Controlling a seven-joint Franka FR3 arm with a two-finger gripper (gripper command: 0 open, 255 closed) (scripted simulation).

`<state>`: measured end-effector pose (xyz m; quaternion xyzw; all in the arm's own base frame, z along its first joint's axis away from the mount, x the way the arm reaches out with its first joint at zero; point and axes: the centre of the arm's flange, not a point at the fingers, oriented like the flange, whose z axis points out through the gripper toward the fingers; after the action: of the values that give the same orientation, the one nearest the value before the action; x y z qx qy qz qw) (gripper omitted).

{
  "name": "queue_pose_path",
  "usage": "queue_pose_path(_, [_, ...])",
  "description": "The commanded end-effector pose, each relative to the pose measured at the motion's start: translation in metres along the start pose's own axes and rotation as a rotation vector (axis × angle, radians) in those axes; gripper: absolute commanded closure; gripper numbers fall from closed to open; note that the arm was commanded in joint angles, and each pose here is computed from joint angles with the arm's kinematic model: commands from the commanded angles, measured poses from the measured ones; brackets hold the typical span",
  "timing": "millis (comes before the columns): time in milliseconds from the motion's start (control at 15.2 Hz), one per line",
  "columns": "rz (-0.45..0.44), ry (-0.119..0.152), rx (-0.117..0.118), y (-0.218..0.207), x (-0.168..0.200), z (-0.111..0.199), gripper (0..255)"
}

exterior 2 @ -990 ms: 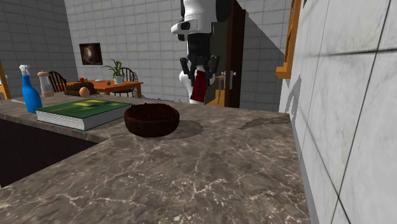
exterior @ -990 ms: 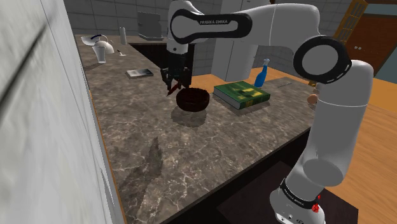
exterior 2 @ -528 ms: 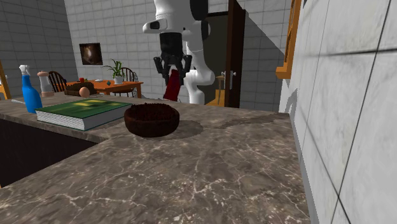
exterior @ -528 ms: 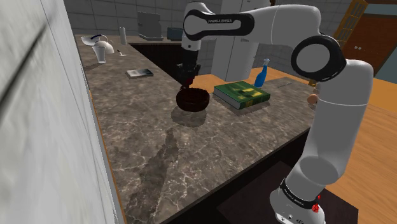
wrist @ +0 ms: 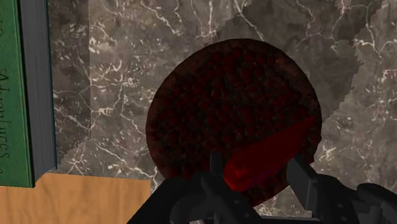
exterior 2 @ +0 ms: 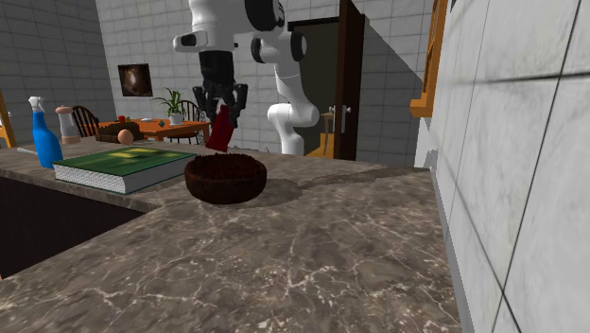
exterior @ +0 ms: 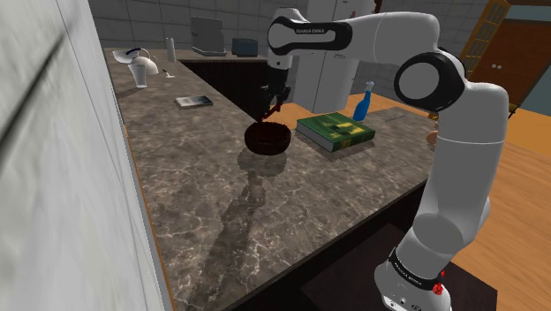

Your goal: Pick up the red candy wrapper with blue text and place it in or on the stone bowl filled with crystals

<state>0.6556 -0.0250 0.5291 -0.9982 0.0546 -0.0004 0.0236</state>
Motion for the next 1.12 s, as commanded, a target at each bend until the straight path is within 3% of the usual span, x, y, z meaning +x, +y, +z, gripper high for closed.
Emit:
queue_pose_path(0, [-0.001,0.000,0.000,0.003,-0.001,0.010,255])
queue_pose_path(792, [-0.001,0.000,0.000,0.006,-0.001,0.072,255])
queue_pose_path(1056, [-0.001,0.000,0.000,0.006,-0.001,0.072,255])
